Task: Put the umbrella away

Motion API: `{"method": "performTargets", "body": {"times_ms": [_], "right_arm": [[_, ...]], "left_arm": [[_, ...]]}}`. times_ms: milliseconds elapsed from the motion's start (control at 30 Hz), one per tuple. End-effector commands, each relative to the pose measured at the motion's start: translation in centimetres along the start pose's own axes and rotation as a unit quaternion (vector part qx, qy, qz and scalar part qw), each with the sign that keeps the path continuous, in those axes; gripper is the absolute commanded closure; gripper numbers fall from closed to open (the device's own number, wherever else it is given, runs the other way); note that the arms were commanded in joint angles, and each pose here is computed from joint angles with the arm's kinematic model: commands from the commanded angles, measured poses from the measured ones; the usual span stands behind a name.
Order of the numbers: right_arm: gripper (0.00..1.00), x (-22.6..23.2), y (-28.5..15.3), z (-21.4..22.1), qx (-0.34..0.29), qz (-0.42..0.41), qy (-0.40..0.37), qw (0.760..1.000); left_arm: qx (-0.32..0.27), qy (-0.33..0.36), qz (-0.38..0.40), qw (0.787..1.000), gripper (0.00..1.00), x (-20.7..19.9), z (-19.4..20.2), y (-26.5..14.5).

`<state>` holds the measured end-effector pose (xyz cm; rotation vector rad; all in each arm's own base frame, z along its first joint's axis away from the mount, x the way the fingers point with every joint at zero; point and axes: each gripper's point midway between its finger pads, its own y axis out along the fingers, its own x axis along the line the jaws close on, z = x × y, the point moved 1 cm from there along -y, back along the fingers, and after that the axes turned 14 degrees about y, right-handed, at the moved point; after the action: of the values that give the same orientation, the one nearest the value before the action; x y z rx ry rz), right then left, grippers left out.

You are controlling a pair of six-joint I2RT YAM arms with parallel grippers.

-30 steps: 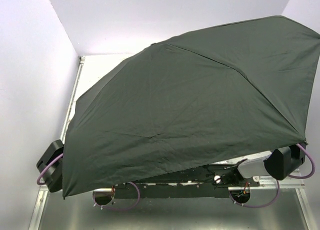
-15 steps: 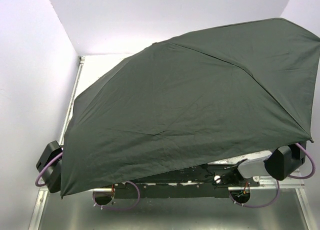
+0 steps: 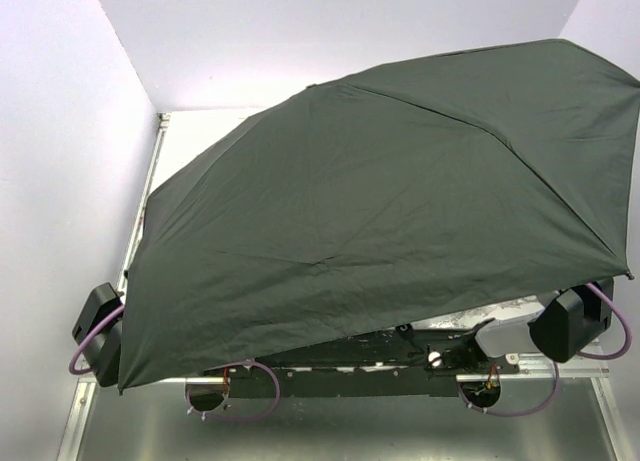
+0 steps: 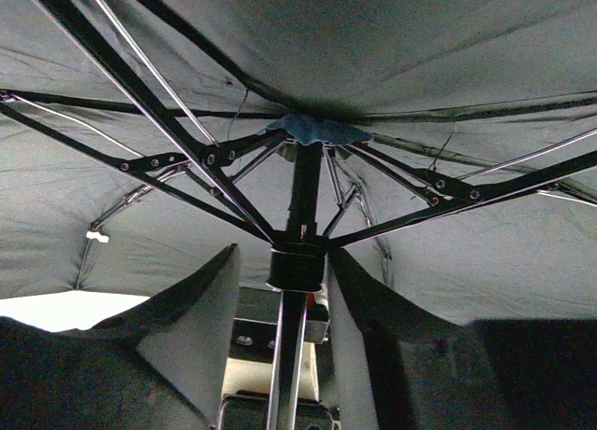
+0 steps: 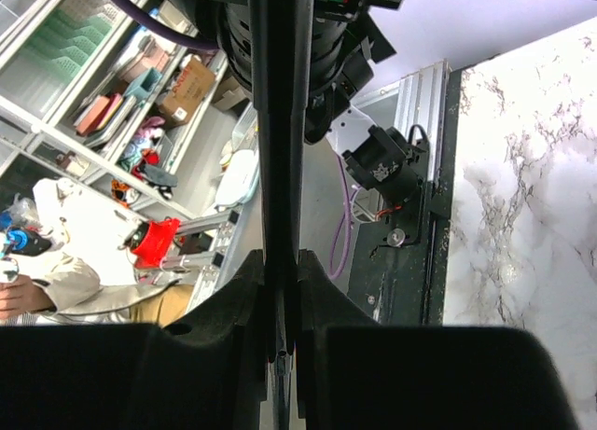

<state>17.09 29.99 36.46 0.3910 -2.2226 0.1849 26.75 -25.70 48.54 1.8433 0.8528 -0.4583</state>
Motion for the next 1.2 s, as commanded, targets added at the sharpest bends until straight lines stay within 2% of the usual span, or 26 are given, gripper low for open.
{"method": "performTargets", "body": {"times_ms": [0, 33, 67, 167, 300, 400, 467, 533, 700, 833, 1000, 1100, 1133, 1167], "right_arm": [[0.99, 1.3, -0.2, 0.4, 0.004, -0.008, -0.034, 0.999], [0.99, 1.2, -0.2, 0.5, 0.003, -0.007, -0.035, 0.999], [0.99, 1.1, -0.2, 0.5, 0.002, -0.005, -0.036, 0.999], [0.99, 0.1, -0.3, -0.2, -0.017, 0.022, -0.041, 0.999], [1.00, -3.2, -1.5, -2.5, -0.060, 0.141, -0.069, 0.986], [1.00, -2.4, -2.0, -3.4, -0.078, 0.145, -0.079, 0.983], [1.00, -1.8, -3.0, -4.2, -0.093, 0.158, -0.086, 0.979], [1.00, -1.5, -4.2, -4.8, -0.110, 0.164, -0.086, 0.977], [1.00, -3.0, -6.7, -5.4, -0.157, 0.168, -0.035, 0.973], [1.00, -3.8, -7.7, -5.1, -0.167, 0.170, -0.027, 0.971], [1.00, -4.3, -8.0, -4.1, -0.166, 0.178, -0.027, 0.970], [0.99, -4.9, -8.2, -3.4, -0.162, 0.184, -0.026, 0.969], [0.98, -4.9, -8.2, -3.1, -0.158, 0.184, -0.032, 0.970], [0.91, -5.0, -8.3, -2.6, -0.151, 0.185, -0.031, 0.970]], "left_arm": [[-0.015, -0.003, -0.001, 1.000, 0.79, -0.2, -0.9, 0.7], [-0.015, -0.003, 0.004, 1.000, 0.93, -0.2, -1.0, 0.8], [-0.017, -0.004, 0.009, 1.000, 1.00, -0.3, -1.1, 0.8], [-0.010, -0.011, 0.031, 0.999, 1.00, -0.9, -1.1, 0.7], [0.034, -0.019, 0.034, 0.999, 1.00, -1.1, 0.4, -0.1], [0.041, -0.018, 0.011, 0.999, 1.00, 0.2, 0.6, -1.8], [0.072, -0.013, 0.014, 0.997, 1.00, 0.3, 1.4, -2.7], [0.128, -0.004, 0.019, 0.992, 1.00, 0.4, 3.3, -3.7], [0.239, -0.051, 0.047, 0.968, 1.00, 0.3, 9.3, -7.3], [0.258, -0.061, 0.047, 0.963, 1.00, -0.7, 12.2, -8.7], [0.268, -0.069, 0.041, 0.960, 1.00, -1.3, 14.6, -8.1], [0.254, -0.069, 0.024, 0.964, 1.00, -0.9, 14.8, -7.6], [0.243, -0.071, 0.018, 0.967, 1.00, -0.6, 14.5, -7.4], [0.229, -0.069, 0.008, 0.971, 1.00, -0.2, 14.0, -7.2]]}}
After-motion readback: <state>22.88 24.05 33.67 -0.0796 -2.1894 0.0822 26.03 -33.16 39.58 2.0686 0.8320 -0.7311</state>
